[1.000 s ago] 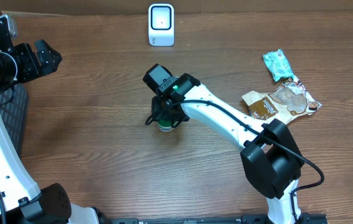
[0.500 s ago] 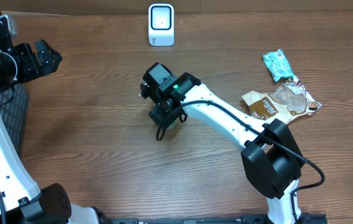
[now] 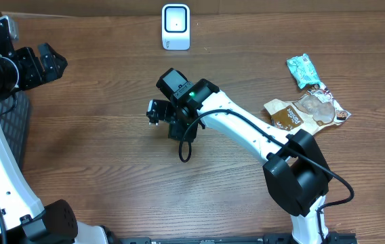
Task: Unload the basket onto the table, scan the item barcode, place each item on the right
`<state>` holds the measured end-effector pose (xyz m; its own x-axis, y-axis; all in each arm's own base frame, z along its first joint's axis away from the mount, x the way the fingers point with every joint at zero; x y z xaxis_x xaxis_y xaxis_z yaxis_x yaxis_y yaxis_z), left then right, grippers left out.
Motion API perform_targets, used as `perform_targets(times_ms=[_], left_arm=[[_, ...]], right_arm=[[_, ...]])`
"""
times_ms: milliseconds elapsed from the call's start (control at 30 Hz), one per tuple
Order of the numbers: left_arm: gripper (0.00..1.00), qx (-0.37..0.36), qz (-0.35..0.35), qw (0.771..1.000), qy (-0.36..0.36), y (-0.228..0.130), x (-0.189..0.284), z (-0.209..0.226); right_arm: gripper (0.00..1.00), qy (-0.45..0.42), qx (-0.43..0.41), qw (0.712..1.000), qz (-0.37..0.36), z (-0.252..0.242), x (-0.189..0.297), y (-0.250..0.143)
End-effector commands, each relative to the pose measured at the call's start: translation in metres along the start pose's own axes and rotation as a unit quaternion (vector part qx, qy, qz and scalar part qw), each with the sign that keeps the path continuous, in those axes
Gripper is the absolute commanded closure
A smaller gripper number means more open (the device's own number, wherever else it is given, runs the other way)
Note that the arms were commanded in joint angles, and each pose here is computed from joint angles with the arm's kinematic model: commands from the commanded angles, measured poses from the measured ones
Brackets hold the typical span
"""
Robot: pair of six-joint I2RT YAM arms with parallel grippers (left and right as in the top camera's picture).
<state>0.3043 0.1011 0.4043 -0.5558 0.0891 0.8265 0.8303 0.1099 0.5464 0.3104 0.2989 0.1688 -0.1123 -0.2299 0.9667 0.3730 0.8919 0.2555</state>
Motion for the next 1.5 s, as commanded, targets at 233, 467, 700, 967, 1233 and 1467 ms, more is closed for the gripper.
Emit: perform_targets(times_ms=[233,467,700,967,1233,1467], left_arm=[[0.01,-0.013,-0.011,1.0,-0.001,0.002,0.006,-0.002],[0.0,-0.013,-0.011,1.0,-0.001,0.002,0.006,-0.002],[0.0,-0.013,-0.011,1.0,-0.001,0.002,0.006,-0.002],[0.0,-0.013,-0.011,1.0,-0.001,0.002,0.006,-0.002],[0.0,-0.013,-0.011,1.0,-0.001,0.002,0.006,-0.002],[0.0,-0.013,-0.011,1.0,-0.001,0.002,0.006,-0.002]], right_arm=[[0.24,0.054,0.026,0.997,-0.038,0.01,0.03,-0.001],[0.02,0.037,-0.073,0.996,-0.033,0.007,0.034,0.001],[0.0,-0.003,-0.237,0.97,-0.046,0.0,0.089,0.015],[0.0,-0.009,-0.257,0.966,-0.014,0.004,0.117,0.008],[0.0,-0.004,-0.259,0.966,0.012,0.006,0.111,0.002],[0.0,-0.012,-0.256,0.966,0.017,0.005,0.107,0.0]])
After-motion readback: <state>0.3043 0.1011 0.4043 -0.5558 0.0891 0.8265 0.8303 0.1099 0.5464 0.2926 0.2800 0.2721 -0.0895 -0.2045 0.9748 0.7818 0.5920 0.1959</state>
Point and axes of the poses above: each gripper's point midway between its finger pads, its own x axis back along the fingers, its own z axis along the line the jaws close on, y = z × x, the point moved 10 cm from there along x, back along the fingers, and after that the axes turned 14 degrees about -x, right-handed, at the moved point
